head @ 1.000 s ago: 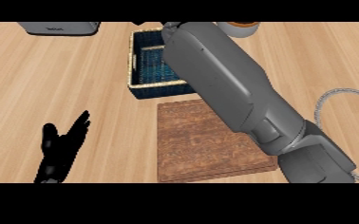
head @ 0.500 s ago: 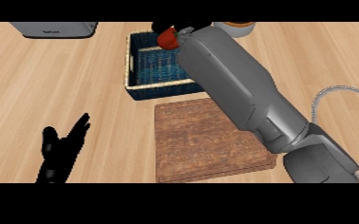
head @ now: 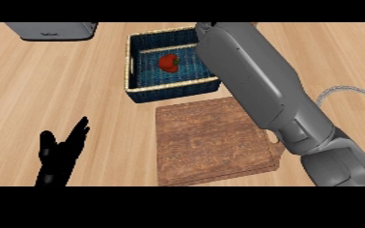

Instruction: Pick the bell pepper from the cutting board and place it in the basket

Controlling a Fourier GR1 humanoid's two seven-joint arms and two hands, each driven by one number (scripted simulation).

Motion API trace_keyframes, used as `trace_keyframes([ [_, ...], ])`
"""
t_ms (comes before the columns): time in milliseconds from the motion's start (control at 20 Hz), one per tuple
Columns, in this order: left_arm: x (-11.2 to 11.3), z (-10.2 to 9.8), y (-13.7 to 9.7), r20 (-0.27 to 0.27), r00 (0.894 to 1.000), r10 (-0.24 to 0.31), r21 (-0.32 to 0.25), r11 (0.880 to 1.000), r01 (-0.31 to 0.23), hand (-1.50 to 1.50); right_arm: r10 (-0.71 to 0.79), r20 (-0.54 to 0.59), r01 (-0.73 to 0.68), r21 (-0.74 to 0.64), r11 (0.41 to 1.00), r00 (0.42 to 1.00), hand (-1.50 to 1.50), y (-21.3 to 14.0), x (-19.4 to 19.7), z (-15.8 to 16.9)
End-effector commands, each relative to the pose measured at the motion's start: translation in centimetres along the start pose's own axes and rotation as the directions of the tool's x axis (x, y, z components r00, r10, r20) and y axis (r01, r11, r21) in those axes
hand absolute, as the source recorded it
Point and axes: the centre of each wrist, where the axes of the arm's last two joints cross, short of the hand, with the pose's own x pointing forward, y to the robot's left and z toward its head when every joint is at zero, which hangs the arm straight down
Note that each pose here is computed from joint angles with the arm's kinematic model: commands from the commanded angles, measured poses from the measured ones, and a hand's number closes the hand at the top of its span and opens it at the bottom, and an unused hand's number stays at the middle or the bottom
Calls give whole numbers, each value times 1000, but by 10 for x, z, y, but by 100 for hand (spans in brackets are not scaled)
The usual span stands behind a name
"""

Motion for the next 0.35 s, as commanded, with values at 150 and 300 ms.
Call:
trace_keyframes([
  [150,-16,2,-9,-57,998,20,24,1000,-18,0,-93,-95,81,-124,989,991,-150,-51,-22,-19],
  [300,-26,6,6,-81,996,19,38,999,-16,0,-81,-127,67,-116,991,989,-150,-81,-32,-22],
])
